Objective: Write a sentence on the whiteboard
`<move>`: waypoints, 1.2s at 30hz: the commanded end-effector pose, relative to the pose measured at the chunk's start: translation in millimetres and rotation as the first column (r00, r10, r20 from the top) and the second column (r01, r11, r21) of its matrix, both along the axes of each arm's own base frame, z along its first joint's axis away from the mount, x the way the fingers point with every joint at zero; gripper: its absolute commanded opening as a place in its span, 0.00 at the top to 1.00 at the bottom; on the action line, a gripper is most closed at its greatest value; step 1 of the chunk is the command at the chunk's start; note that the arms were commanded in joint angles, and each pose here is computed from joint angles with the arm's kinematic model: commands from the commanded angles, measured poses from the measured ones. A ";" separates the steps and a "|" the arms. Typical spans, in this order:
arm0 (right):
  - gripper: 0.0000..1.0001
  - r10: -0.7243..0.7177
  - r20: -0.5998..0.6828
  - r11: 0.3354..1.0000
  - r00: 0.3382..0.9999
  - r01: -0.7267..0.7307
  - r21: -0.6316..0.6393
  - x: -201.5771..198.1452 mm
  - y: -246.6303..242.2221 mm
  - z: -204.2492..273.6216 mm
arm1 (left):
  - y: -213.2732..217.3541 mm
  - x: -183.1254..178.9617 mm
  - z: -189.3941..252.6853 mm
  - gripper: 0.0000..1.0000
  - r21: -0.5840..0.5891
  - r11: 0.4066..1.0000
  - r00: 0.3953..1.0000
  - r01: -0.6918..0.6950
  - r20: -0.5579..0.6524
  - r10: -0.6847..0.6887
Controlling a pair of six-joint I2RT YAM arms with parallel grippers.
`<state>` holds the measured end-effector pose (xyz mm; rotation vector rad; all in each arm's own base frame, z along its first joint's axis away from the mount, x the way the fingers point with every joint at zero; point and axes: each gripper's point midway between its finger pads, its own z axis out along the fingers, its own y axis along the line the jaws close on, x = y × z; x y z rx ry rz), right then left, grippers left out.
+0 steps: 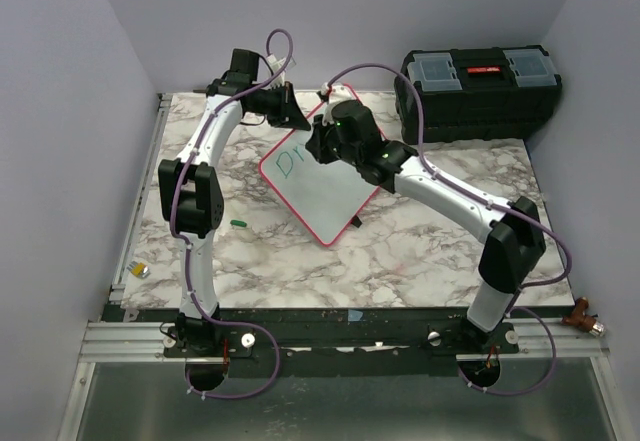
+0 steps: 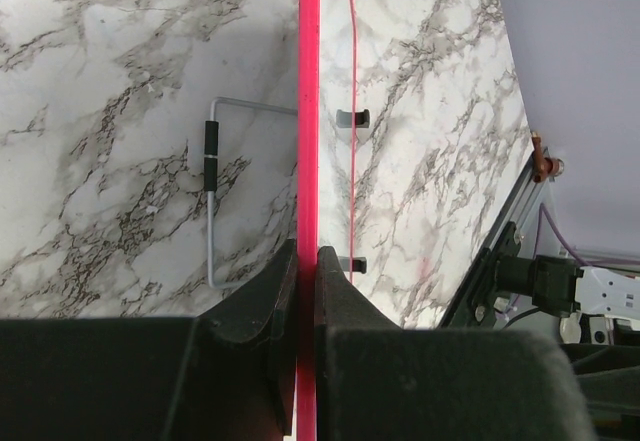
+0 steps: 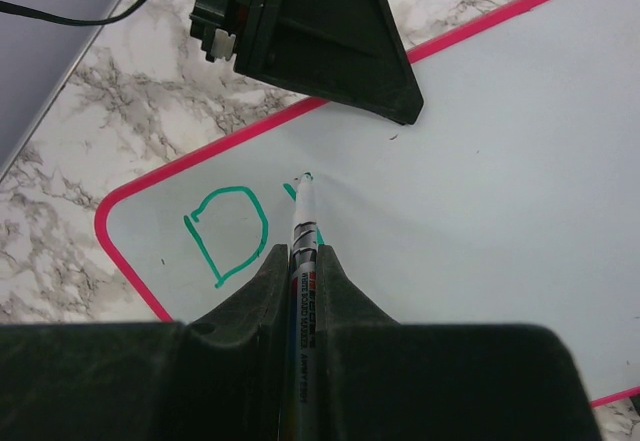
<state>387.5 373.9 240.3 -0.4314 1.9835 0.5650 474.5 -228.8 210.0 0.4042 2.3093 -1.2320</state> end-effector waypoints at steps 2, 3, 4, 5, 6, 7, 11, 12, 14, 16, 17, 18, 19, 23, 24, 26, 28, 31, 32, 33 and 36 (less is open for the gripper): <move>0.99 -0.043 0.073 0.998 0.996 0.040 0.038 -4.0 -19.6 34.8 | -14.8 -11.3 12.3 1.00 0.032 0.998 0.997 0.057 0.058 -0.058; 0.99 -0.045 0.070 0.999 0.997 0.043 0.034 -5.2 -21.7 31.8 | -15.8 -12.0 11.9 1.00 0.033 0.998 0.996 0.060 0.058 -0.062; 0.99 -0.049 0.069 0.998 0.996 0.047 0.031 -6.4 -24.4 30.3 | -17.2 -13.1 12.8 1.00 0.033 0.997 0.996 0.066 0.059 -0.068; 0.99 -0.054 0.065 0.998 0.996 0.053 0.025 -7.4 -27.3 26.2 | -18.4 -14.1 12.9 1.00 0.035 0.997 0.996 0.071 0.059 -0.073; 0.99 -0.057 0.061 0.998 0.997 0.055 0.020 -8.8 -30.0 22.7 | -19.6 -14.8 12.7 1.00 0.036 0.997 0.995 0.075 0.059 -0.077; 0.99 -0.058 0.056 0.998 0.997 0.058 0.016 -9.5 -32.0 19.1 | -20.9 -15.4 12.9 1.00 0.038 0.996 0.995 0.078 0.060 -0.080; 0.99 -0.067 0.039 0.998 0.997 0.067 0.009 -10.6 -38.8 8.3 | -23.8 -16.4 13.1 1.00 0.040 0.996 0.995 0.083 0.060 -0.085; 0.99 -0.068 0.034 0.998 0.997 0.068 0.007 -10.3 -39.4 5.7 | -24.3 -16.7 13.8 1.00 0.040 0.996 0.994 0.083 0.061 -0.086; 0.99 -0.065 0.025 0.998 0.998 0.065 0.007 -9.8 -39.1 1.9 | -24.8 -17.2 14.4 1.00 0.042 0.996 0.994 0.084 0.062 -0.086; 0.99 -0.060 0.023 0.998 0.998 0.060 0.012 -8.9 -37.3 0.8 | -26.0 -18.4 15.4 1.00 0.042 0.995 0.994 0.087 0.064 -0.090; 0.99 -0.058 0.022 0.998 0.998 0.057 0.016 -8.6 -36.1 1.3 | -25.9 -18.5 15.2 1.00 0.043 0.995 0.994 0.087 0.065 -0.090; 0.99 -0.055 0.023 0.998 0.998 0.055 0.019 -7.9 -35.3 2.0 | -26.3 -19.1 16.0 1.00 0.044 0.995 0.994 0.088 0.066 -0.091; 0.99 -0.054 0.025 0.998 0.998 0.053 0.023 -7.3 -34.2 3.2 | -26.8 -19.6 15.2 1.00 0.046 0.995 0.994 0.089 0.064 -0.092; 0.99 -0.048 0.033 0.998 0.998 0.047 0.034 -5.3 -30.9 8.5 | -28.1 -20.5 15.0 1.00 0.047 0.995 0.993 0.093 0.065 -0.096; 0.99 -0.046 0.033 0.998 0.998 0.044 0.035 -4.6 -29.9 8.9 | -28.6 -20.3 14.8 1.00 0.048 0.995 0.993 0.092 0.065 -0.095; 0.99 -0.042 0.033 0.998 0.999 0.041 0.037 -3.6 -28.0 9.2 | -29.4 -20.9 14.9 1.00 0.048 0.994 0.993 0.095 0.066 -0.098; 0.99 -0.040 0.032 0.999 0.999 0.039 0.039 -2.5 -26.5 9.3 | -30.1 -21.2 15.0 1.00 0.049 0.994 0.993 0.096 0.067 -0.099; 0.99 -0.038 0.027 0.999 0.999 0.037 0.039 -0.6 -24.5 6.3 | -30.8 -21.7 15.5 1.00 0.049 0.994 0.993 0.097 0.068 -0.101; 0.99 -0.036 0.026 0.999 0.999 0.035 0.042 -0.7 -23.4 6.1 | -31.4 -21.9 15.2 1.00 0.049 0.994 0.993 0.098 0.067 -0.102; 0.99 -0.034 0.025 0.999 0.999 0.033 0.043 0.0 -22.2 5.4 | -31.1 -22.0 14.7 1.00 0.051 0.994 0.993 0.097 0.066 -0.100; 0.99 -0.030 0.018 0.999 0.999 0.029 0.042 1.5 -20.3 1.7 | -30.7 -21.8 13.9 1.00 0.054 0.994 0.993 0.096 0.066 -0.100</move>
